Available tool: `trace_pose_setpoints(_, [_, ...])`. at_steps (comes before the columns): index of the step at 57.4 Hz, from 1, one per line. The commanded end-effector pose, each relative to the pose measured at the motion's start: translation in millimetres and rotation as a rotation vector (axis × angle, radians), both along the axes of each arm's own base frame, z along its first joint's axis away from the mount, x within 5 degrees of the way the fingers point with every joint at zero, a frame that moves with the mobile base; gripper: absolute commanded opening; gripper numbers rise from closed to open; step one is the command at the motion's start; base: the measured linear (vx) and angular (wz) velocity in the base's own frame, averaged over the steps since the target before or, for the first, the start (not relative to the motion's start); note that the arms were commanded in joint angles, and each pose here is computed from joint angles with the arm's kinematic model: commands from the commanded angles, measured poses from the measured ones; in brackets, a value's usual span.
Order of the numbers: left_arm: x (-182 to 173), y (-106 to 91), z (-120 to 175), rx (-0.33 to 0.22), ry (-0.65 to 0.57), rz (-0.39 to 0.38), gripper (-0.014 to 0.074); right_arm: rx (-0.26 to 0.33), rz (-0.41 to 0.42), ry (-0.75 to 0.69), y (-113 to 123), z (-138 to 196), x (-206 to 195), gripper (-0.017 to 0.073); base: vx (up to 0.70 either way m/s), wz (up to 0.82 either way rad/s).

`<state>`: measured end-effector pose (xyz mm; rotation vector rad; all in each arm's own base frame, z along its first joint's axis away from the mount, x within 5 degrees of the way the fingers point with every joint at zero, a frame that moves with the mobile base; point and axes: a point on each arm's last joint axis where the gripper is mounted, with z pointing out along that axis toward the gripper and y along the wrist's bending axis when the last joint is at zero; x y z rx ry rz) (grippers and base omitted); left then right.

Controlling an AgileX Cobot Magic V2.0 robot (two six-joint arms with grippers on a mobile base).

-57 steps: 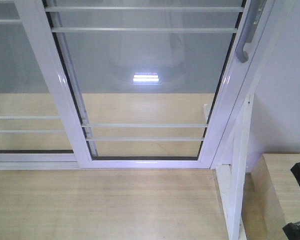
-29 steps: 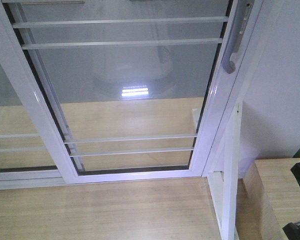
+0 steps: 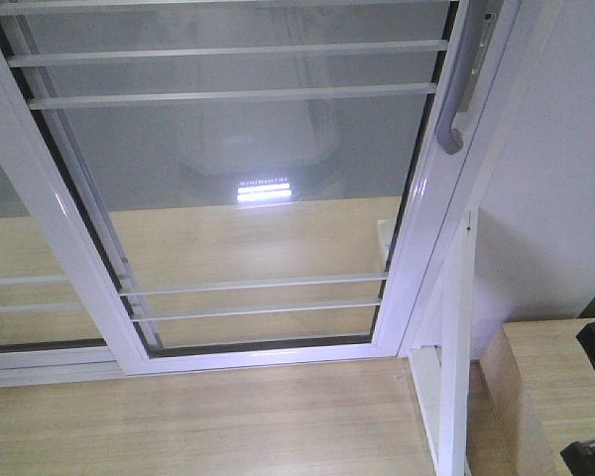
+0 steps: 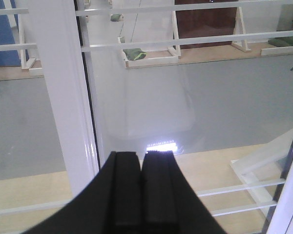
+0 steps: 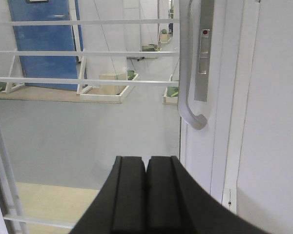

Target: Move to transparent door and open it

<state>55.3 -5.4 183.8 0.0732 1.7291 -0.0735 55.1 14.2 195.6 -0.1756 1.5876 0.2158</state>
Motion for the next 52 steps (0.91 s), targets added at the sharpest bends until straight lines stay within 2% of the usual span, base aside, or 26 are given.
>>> trace_pose_setpoints(1, [0.9, 0.3, -2.3, -0.017, -0.063, 0.007, 0.0004, 0.004, -0.010, -0.076, -0.8, 2.9, -0.4, -0.0005, 0.05, 0.00])
trace_pose_setpoints(52, [1.0, 0.3, -2.3, -0.017, -0.062, 0.007, 0.0004, 0.004, -0.003, -0.076, -0.4, 2.9, -0.5, -0.0005, 0.01, 0.01])
